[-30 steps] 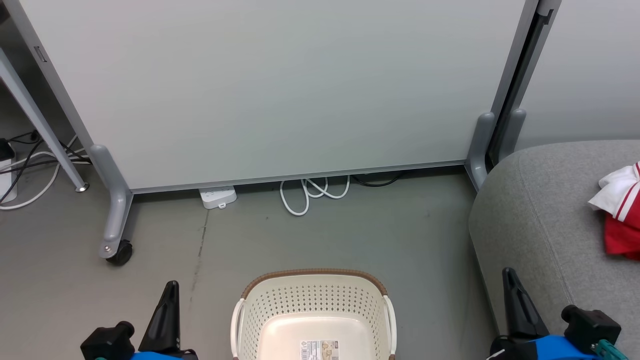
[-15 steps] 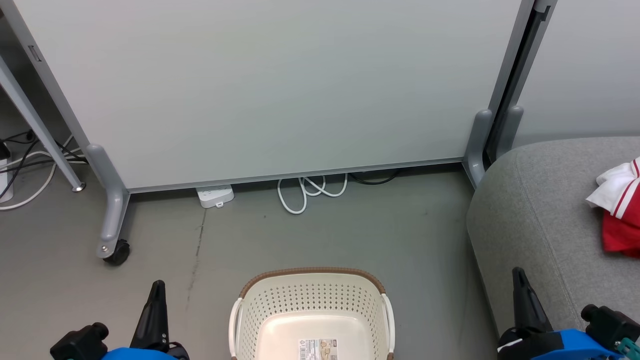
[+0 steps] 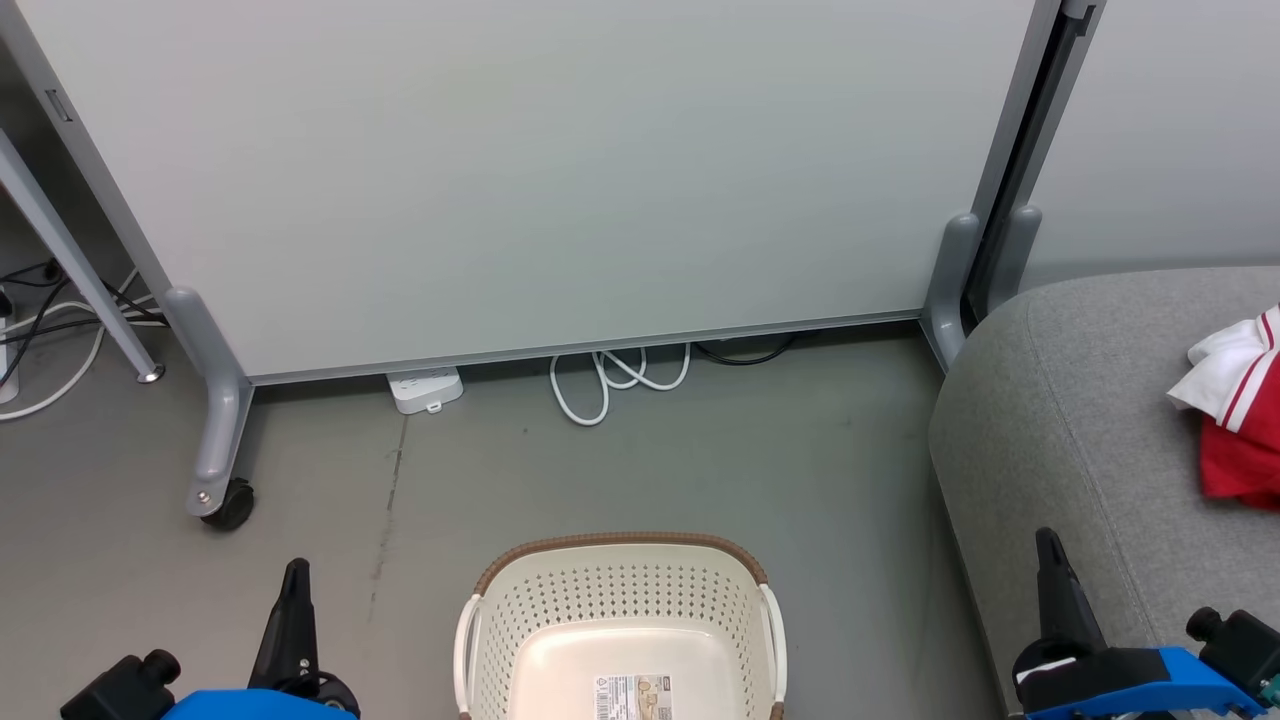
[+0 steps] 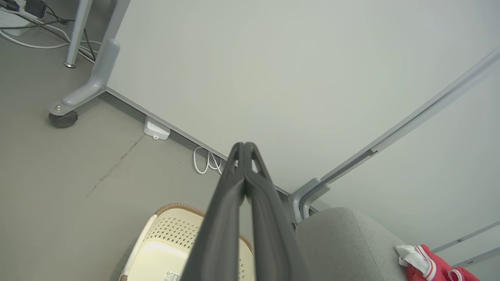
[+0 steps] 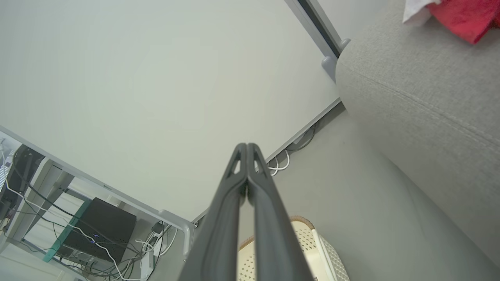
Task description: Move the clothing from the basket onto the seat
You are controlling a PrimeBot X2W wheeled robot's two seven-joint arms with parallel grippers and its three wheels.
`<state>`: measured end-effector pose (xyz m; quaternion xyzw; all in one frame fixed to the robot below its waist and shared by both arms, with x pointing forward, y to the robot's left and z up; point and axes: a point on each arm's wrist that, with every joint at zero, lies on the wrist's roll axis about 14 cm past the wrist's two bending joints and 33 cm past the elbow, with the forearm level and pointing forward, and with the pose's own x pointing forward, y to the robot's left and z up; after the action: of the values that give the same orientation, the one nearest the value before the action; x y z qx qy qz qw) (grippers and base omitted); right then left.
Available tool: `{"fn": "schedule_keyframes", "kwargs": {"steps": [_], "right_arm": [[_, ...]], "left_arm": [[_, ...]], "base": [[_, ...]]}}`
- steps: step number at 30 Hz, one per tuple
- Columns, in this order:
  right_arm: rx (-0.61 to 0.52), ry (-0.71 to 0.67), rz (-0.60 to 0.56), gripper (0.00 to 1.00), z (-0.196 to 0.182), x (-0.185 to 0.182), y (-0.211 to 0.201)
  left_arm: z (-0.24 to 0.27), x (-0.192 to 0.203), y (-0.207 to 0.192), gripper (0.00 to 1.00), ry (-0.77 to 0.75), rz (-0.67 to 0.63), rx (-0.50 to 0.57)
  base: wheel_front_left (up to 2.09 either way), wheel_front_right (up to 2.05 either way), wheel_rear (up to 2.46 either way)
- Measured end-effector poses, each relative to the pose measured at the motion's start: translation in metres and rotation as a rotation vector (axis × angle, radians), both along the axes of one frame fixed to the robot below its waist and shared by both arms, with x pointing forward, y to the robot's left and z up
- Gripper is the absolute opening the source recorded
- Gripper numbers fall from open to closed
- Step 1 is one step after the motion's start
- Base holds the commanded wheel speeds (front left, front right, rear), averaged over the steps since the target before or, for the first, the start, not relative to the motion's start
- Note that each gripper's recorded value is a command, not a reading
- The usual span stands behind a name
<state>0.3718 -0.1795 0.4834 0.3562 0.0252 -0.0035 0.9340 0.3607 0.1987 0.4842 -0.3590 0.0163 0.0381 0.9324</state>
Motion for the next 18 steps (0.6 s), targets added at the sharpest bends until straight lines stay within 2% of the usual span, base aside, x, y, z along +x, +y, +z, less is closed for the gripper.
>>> {"fn": "schedule_keyframes", "kwargs": {"steps": [18], "right_arm": [[0.224, 0.007, -0.025, 0.0, 0.0043, 0.0054, -0.0062]], "left_arm": [[0.0026, 0.0065, 0.0015, 0.0, -0.003, 0.008, -0.227]], "base": [[0.0, 0.0, 0.0]]}}
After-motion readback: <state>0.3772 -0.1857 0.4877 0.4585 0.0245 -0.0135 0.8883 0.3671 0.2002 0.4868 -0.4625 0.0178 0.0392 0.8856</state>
